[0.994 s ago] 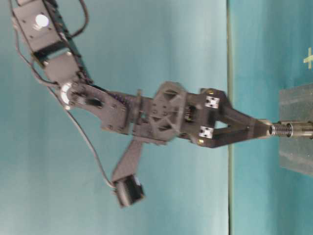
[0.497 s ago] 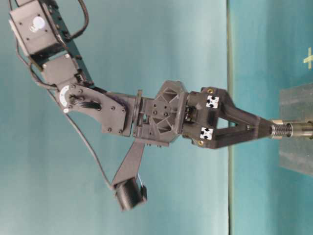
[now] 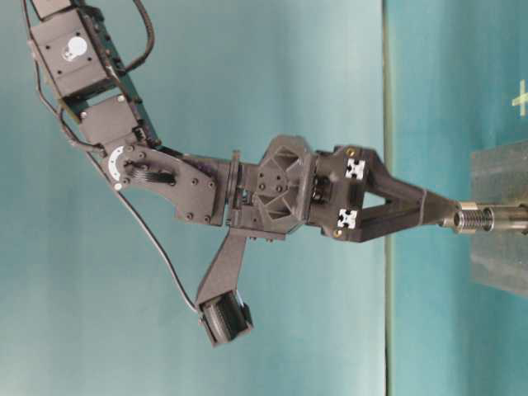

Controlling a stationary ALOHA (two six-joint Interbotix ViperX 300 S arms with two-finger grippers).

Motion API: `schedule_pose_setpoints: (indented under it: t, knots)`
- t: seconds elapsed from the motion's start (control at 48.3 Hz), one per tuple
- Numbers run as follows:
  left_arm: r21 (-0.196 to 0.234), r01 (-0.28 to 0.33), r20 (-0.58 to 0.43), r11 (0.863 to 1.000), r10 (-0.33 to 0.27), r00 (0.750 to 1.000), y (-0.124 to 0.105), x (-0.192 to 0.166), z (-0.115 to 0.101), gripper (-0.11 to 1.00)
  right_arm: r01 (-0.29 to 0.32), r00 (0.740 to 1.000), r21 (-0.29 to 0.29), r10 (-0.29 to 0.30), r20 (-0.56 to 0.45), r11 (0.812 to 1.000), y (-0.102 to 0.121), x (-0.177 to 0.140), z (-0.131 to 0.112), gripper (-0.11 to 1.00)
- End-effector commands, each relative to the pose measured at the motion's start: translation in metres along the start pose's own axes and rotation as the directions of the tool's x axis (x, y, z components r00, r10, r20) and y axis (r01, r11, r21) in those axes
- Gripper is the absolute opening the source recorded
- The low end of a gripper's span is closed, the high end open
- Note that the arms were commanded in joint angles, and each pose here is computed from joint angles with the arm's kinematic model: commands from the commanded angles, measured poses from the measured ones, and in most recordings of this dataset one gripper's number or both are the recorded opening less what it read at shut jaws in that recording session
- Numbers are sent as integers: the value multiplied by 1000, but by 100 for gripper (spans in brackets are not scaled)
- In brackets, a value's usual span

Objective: Insert the washer onto the shaft.
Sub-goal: 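Lower the washer onto the upper shaft and open the right gripper, then move the right gripper back to the remaining washer on the table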

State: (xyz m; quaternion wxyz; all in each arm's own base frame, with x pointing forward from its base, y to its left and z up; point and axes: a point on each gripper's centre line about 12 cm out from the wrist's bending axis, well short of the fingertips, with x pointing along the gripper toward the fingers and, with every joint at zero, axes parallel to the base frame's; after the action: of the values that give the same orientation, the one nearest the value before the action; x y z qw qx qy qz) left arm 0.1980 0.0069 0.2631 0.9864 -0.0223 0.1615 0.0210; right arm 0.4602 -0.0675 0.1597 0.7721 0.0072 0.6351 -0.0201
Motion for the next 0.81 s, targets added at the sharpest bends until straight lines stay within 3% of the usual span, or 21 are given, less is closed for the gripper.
schedule_pose_setpoints:
  t: [0.0,0.166,0.435,0.58,0.787]
  knots:
    - [-1,-1,14,1000,1,1000,0,0,6,0,-14,998,-27,16,59,1000,22,-31,5,77]
    - [-1,-1,12,1000,1,1000,0,1,5,0,-15,996,4,14,85,1000,25,-48,-2,77]
    - [-1,-1,12,1000,1,1000,0,0,5,0,1,998,65,-5,70,998,4,-61,-36,77]
    - [-1,-1,11,1000,1,1000,0,0,4,0,-18,999,61,15,52,998,16,-50,-50,77]
    - [-1,-2,6,1000,2,1000,0,1,2,0,-36,989,69,26,145,997,39,-29,-63,77]
